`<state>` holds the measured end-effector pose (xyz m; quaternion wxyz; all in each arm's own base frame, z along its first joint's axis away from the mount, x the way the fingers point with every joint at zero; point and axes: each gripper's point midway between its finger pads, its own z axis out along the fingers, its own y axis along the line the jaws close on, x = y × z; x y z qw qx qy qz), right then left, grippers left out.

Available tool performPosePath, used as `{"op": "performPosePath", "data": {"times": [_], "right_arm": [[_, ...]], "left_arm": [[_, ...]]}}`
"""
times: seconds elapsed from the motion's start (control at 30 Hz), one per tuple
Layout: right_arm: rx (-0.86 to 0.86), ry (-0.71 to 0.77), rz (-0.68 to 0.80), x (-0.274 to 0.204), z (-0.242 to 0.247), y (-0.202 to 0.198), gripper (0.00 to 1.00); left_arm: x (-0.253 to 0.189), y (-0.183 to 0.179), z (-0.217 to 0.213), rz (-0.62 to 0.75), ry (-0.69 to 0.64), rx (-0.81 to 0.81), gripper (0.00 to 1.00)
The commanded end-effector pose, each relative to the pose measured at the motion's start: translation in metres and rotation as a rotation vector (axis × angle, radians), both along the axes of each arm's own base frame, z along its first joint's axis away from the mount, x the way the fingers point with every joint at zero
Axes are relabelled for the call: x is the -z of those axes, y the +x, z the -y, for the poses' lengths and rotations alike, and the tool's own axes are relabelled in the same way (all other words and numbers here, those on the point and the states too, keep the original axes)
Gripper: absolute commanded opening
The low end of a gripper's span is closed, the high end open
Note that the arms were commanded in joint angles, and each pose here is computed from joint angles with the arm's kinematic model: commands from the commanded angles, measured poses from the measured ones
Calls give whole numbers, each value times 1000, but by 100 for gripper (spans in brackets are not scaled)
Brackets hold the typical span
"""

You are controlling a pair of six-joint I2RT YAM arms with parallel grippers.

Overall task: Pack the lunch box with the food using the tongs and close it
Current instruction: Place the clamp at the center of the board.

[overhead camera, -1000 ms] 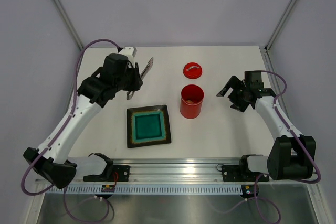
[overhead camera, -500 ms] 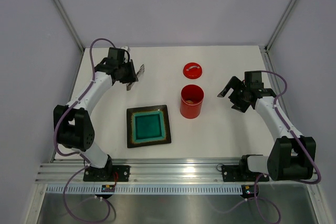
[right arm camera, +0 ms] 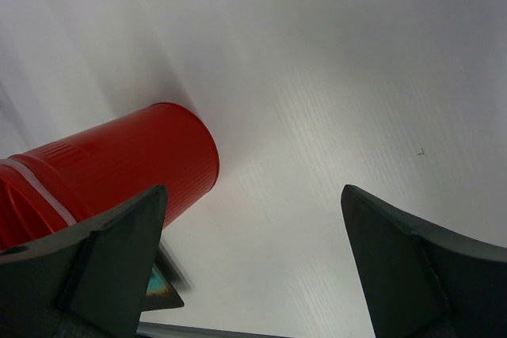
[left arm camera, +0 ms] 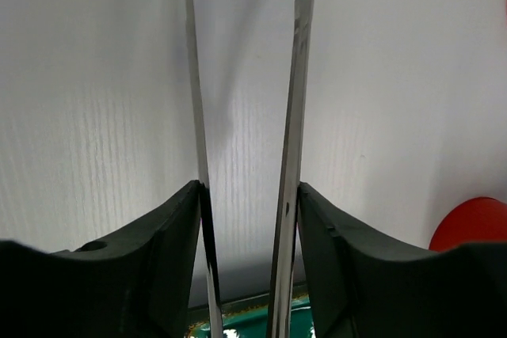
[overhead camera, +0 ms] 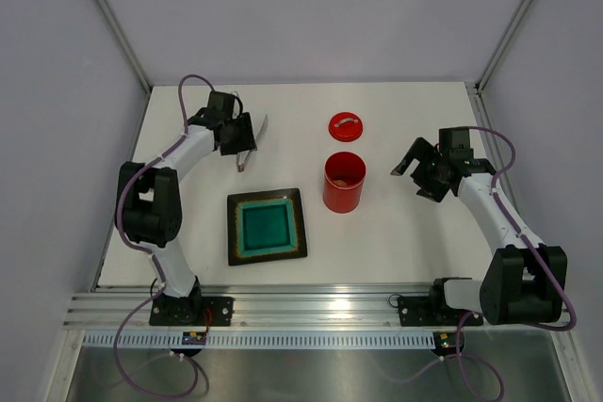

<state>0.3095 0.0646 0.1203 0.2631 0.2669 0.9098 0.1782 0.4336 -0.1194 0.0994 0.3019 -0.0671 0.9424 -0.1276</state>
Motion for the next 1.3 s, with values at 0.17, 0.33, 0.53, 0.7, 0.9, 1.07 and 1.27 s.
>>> {"op": "performPosePath", "data": {"times": [0.17, 0.33, 0.53, 0.7, 0.9, 1.07, 1.27], "right_arm": [[-1, -22, 57, -21, 2, 4, 99], [3, -23, 52, -22, 3, 2, 99], [6, -28, 55, -25, 4, 0, 99], [5, -32, 48, -21, 4, -1, 99], [-48, -5, 70, -22, -4, 2, 99], [-113, 35, 113, -29, -15, 16, 99], [-195, 24, 88, -22, -37, 50, 99]], "left_arm": [[12, 20, -7, 9, 41, -18, 68], [6, 23, -7, 24, 43, -18, 69], [16, 29, -16, -7, 87, -25, 65], [20, 32, -31, -31, 109, -54, 71], [22, 32, -39, -58, 122, -71, 89], [-14, 30, -35, 4, 87, -89, 91], [-85, 8, -37, 141, 84, -100, 91]]}}
